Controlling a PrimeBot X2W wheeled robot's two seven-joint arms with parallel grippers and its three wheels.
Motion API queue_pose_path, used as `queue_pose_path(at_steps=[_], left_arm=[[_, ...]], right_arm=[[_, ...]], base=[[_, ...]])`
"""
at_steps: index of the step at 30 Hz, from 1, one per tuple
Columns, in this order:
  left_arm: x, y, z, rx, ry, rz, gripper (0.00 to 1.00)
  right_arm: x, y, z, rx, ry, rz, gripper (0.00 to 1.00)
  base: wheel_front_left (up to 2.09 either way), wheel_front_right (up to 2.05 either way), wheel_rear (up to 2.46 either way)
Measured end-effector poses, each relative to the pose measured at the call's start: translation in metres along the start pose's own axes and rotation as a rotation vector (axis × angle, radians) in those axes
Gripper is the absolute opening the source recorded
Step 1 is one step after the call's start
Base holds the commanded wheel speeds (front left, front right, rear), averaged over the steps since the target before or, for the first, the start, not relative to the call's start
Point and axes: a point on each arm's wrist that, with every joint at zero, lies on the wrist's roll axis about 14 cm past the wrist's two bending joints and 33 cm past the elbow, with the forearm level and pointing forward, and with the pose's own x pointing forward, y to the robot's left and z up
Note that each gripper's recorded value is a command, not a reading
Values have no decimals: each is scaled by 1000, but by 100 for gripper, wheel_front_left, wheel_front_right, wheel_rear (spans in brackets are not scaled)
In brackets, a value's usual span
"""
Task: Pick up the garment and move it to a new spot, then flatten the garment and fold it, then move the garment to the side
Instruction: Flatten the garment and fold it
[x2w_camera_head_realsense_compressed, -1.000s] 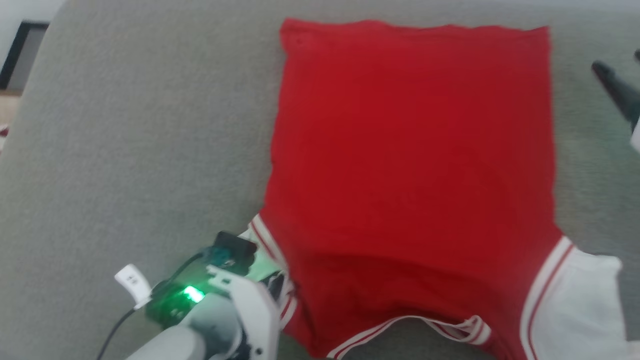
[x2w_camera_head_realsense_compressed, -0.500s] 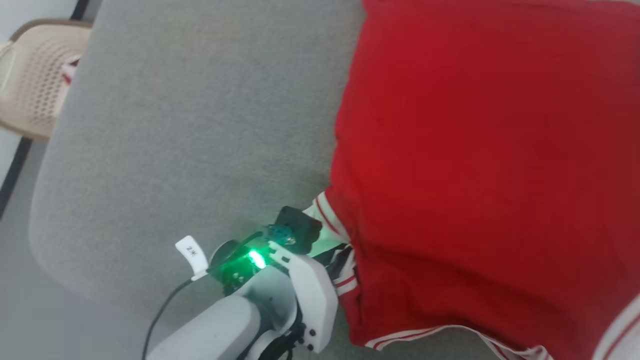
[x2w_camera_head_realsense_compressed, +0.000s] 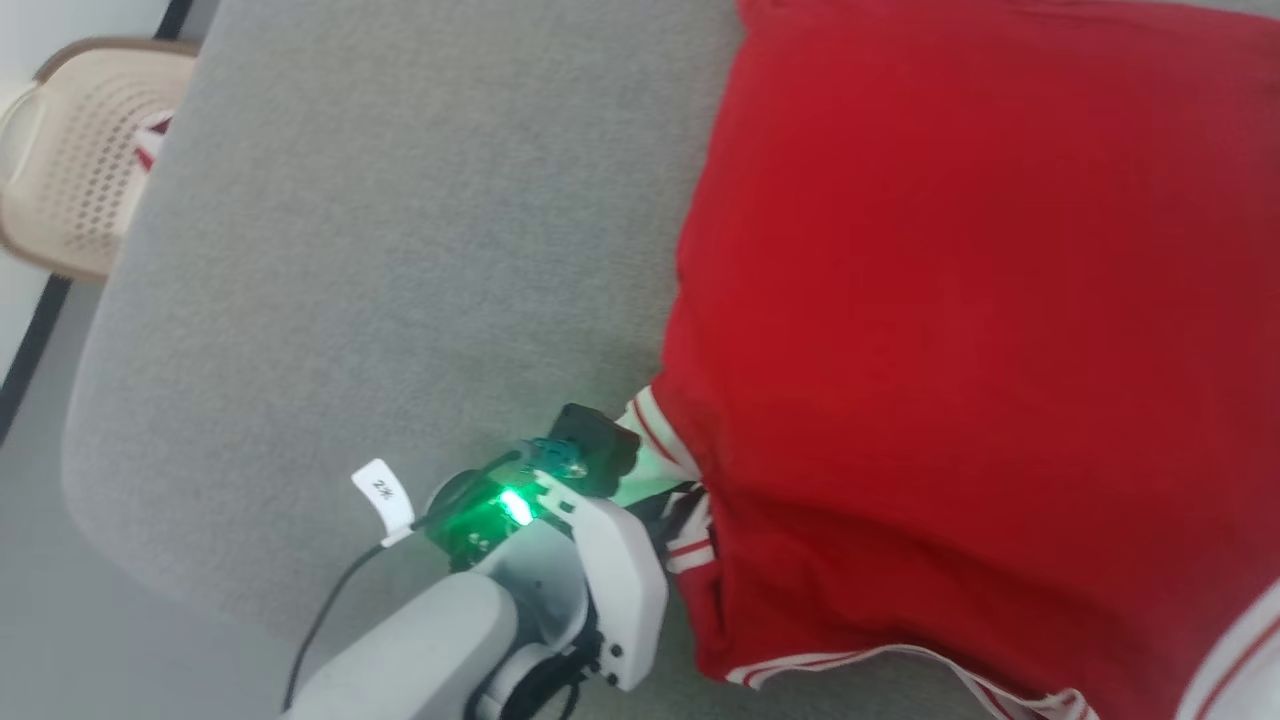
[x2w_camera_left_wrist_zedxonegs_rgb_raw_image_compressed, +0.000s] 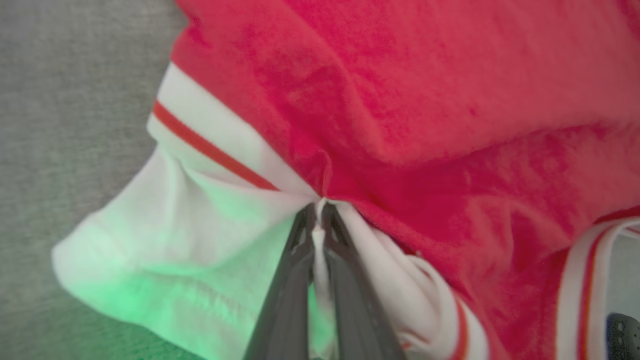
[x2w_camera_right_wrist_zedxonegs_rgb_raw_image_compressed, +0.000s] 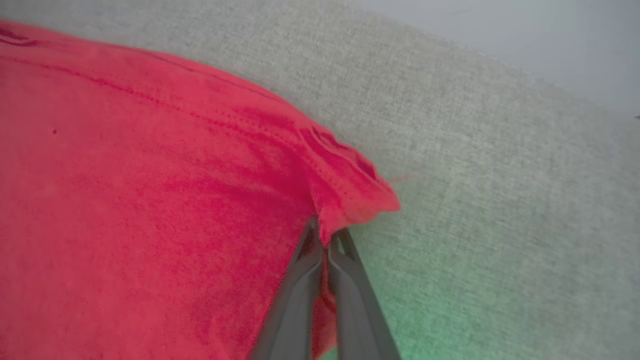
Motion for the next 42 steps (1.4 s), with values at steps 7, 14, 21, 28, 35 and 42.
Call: queue_pose_path(at_steps=[7, 14, 21, 28, 35, 42], left_arm=[[-3, 6, 8, 15, -20, 2, 0], [-8, 10, 11, 38, -28, 1, 0], [-13, 9, 15, 69, -29, -4, 0], [-14, -1, 23, 99, -39, -30, 0], [-8, -6, 22, 102, -27, -44, 0], [-3, -9, 24, 108, -23, -53, 0]], right_arm=[[-30, -7, -13, -18, -30, 12, 0], [-76, -11, -43, -24, -59, 52, 0], [-125, -13, -99, -3, -28, 111, 0], [-159, -13, -185, 42, 98, 146, 0], [-151, -11, -223, 131, 96, 120, 0], [-142, -7, -223, 120, 63, 83, 100]], base=[[0, 0, 0], [0, 0, 0], [0, 0, 0], [0, 0, 0], [0, 0, 0], [0, 0, 0]])
